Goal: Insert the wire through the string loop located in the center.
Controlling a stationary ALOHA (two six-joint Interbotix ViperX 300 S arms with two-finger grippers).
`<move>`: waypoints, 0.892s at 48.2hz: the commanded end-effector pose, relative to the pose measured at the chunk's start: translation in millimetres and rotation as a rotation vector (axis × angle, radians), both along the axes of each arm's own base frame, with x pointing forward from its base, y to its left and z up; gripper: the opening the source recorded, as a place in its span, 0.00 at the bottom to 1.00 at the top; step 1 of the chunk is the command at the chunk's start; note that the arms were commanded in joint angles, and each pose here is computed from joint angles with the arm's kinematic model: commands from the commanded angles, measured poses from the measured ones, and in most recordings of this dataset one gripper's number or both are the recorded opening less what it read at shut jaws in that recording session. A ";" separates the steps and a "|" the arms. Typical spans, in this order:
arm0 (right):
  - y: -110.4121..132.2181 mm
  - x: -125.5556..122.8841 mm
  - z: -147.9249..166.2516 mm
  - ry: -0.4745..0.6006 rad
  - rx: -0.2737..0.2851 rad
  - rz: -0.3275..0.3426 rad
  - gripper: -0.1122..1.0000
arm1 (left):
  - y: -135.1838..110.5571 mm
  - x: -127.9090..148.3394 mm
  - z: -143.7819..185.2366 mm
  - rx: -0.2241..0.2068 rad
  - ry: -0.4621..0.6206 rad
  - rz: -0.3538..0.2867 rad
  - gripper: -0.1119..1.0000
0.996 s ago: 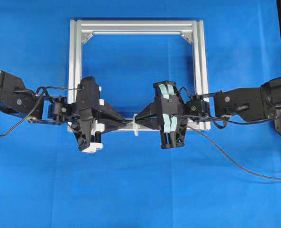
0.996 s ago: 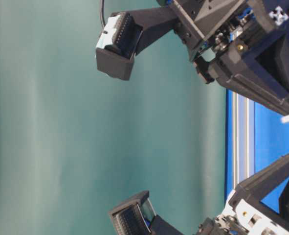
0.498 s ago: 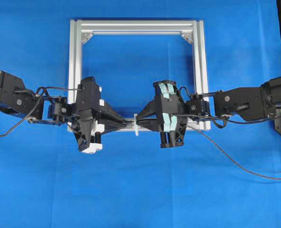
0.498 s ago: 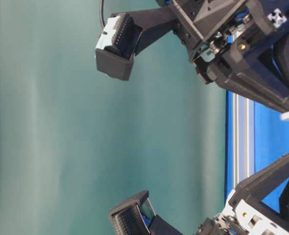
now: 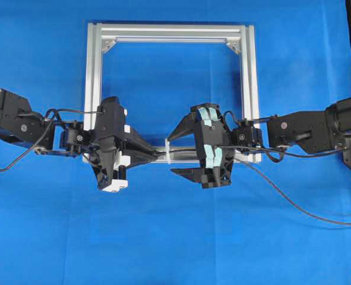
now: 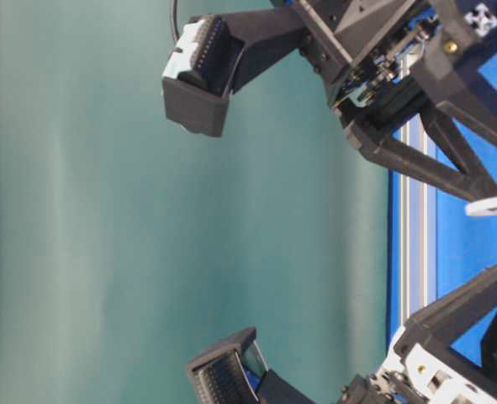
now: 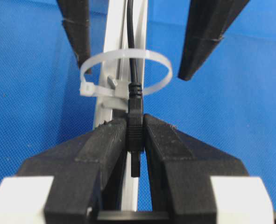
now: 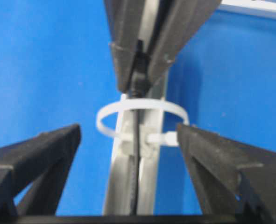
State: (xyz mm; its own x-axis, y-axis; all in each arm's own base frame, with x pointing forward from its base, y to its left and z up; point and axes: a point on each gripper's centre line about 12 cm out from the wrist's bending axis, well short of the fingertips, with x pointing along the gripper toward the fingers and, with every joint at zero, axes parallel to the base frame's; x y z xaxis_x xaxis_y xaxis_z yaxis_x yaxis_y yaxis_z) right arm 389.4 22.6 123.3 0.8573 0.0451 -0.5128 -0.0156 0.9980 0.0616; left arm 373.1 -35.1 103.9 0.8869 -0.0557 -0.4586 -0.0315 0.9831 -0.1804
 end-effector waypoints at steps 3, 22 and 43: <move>-2.8 5.2 13.9 -0.043 0.002 -0.008 0.95 | -0.5 -1.3 12.7 -0.001 -0.032 -0.004 0.18; -0.1 -1.1 25.7 -0.064 0.004 0.000 0.95 | 6.6 -66.9 6.9 -0.017 0.039 0.009 0.18; 0.4 -1.7 25.6 -0.063 0.004 0.001 0.95 | 13.1 -152.6 1.6 -0.027 0.096 0.006 0.18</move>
